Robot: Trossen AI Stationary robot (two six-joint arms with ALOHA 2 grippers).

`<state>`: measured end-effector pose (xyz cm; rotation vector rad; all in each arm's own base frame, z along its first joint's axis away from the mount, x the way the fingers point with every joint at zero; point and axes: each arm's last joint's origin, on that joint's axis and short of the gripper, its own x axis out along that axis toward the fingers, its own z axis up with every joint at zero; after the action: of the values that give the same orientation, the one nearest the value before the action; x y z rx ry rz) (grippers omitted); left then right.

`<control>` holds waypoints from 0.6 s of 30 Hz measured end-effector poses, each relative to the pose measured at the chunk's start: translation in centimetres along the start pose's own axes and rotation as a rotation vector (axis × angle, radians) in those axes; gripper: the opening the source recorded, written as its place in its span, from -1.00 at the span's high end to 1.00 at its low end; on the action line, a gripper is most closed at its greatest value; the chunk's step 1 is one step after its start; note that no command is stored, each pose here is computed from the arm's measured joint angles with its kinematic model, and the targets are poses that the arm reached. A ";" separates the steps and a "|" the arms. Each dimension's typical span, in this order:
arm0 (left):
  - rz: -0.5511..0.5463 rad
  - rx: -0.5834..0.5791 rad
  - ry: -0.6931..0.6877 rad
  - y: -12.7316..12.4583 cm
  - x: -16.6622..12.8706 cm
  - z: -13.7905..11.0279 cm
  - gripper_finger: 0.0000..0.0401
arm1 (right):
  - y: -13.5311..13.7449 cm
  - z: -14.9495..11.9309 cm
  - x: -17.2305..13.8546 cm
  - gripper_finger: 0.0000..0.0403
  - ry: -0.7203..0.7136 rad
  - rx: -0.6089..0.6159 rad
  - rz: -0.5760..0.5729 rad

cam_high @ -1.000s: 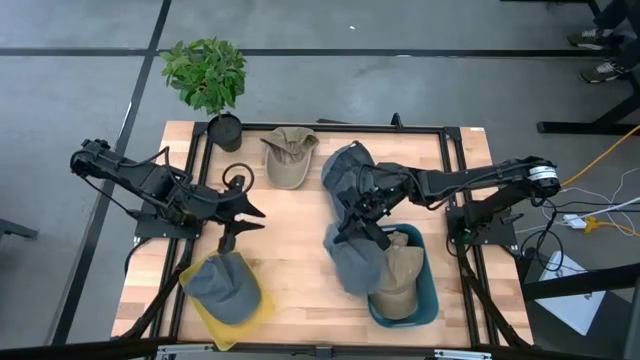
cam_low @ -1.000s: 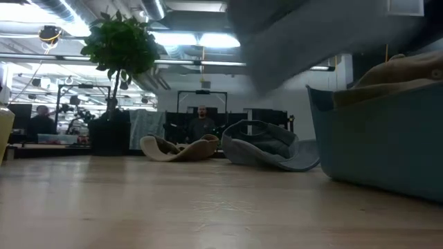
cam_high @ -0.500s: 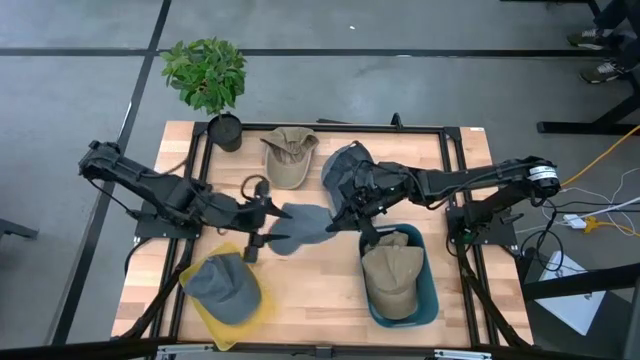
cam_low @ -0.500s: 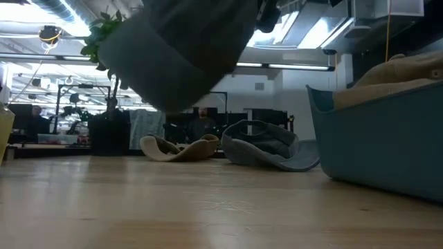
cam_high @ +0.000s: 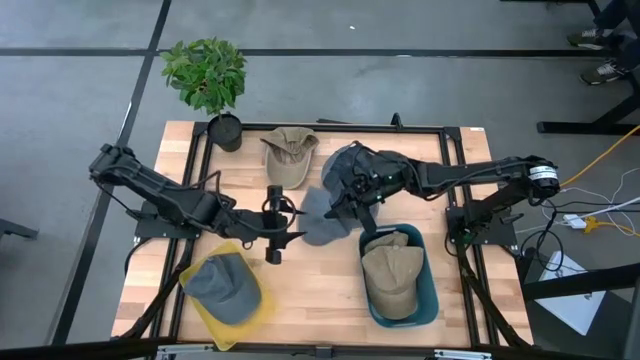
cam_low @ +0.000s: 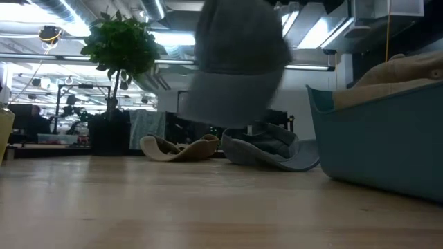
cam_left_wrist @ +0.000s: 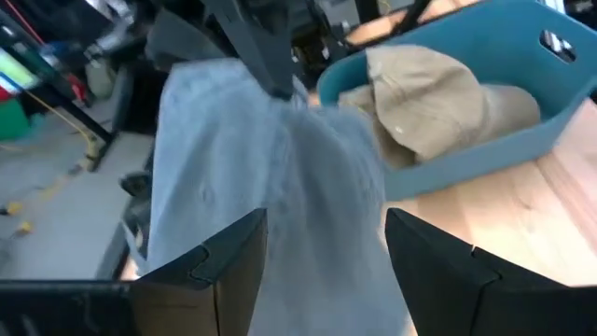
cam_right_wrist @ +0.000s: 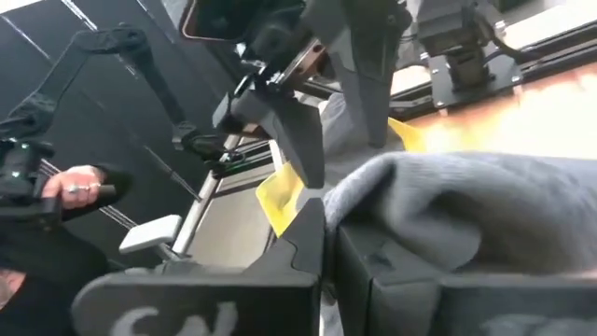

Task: Pick & Place hat
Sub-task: Put the left gray cap into the yellow bin

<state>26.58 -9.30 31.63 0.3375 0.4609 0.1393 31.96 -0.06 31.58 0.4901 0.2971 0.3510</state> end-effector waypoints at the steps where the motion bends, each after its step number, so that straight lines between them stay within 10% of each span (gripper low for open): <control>1: 0.011 0.009 -0.011 0.0 0.1 0.1 -0.07 | -0.1 0.0 0.0 0.94 0.003 -0.007 0.008; 18: 0.276 -0.041 -0.021 -0.3 1.1 0.4 -0.09 | -0.1 1.7 -0.3 0.94 -0.218 -0.086 -0.123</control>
<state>27.70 -9.49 31.37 0.3605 0.3889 0.4130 32.31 -0.92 33.02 0.4192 0.0994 0.1877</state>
